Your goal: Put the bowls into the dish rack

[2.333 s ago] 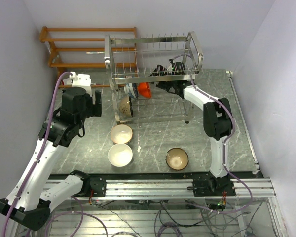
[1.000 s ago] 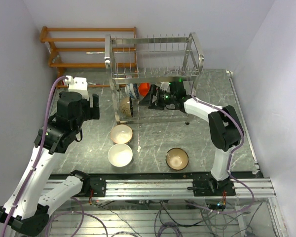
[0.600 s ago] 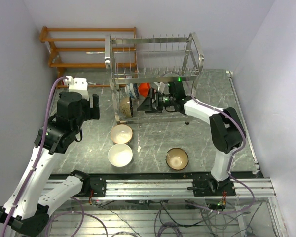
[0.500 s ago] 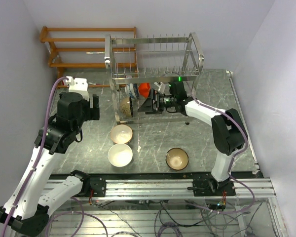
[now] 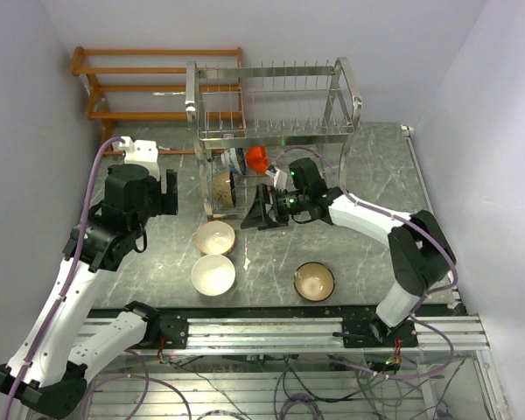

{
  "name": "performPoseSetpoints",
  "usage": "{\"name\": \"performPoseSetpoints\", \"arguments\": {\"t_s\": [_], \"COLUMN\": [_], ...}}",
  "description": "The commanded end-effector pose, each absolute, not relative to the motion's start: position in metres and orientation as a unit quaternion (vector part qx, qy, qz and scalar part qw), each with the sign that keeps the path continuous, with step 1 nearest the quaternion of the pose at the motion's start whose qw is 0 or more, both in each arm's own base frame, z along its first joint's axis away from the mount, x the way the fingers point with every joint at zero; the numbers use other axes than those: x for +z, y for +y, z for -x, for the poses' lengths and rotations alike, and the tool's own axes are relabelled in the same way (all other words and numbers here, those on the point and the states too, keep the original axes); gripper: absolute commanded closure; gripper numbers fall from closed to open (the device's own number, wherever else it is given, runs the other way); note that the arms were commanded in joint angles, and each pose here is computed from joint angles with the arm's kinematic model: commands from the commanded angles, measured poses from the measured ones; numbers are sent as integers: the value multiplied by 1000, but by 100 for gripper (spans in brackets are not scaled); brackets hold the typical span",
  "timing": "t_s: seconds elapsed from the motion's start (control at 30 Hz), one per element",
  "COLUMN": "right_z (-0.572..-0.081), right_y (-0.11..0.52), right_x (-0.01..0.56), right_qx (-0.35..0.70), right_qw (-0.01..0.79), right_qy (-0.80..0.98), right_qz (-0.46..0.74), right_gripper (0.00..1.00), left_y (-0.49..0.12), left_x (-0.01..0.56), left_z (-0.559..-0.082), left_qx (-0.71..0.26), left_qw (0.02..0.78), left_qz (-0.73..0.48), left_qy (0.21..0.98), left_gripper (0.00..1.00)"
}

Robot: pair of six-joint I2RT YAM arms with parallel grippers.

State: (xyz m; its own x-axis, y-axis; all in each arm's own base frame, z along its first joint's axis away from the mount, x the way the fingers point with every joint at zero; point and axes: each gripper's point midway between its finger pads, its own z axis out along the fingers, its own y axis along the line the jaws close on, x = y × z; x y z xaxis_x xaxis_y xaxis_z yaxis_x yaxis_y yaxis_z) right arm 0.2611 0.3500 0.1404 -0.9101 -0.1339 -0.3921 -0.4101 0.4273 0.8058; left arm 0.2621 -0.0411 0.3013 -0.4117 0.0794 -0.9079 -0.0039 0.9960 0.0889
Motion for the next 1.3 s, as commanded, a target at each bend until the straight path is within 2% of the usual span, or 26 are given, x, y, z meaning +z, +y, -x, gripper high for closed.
{"name": "performPoseSetpoints", "arguments": {"t_s": [0.0,0.23,0.5,0.63,0.8,1.07,1.2,1.27], "right_z": [-244,-197,-156,-143,-113,-79,-81,-89], "right_y": [333,309,270,252,234,229,228,229], "right_x": [140,125,118,131,134,122,109,104], "right_qx": [450,385,279,250,226,181,140,123], "right_qw": [156,145,148,169,148,124,135,147], "right_qy": [866,901,937,944,952,961,964,964], "right_qz": [151,134,146,134,141,170,178,183], "right_gripper": [0,0,1,6,15,18,20,25], "left_y": [-46,-59,-53,-60,-67,-69,-69,-68], "left_x": [303,304,313,310,304,299,295,294], "left_z": [-257,-255,-259,-263,-264,-267,-266,-264], "left_qx": [15,-26,-3,-18,-37,-36,-38,-39], "left_qw": [540,546,544,539,531,529,527,527], "left_qz": [-21,-20,-18,-18,-12,-16,-13,-10], "left_qy": [841,837,839,842,846,847,849,849], "left_gripper": [7,7,7,7,7,7,7,7]}}
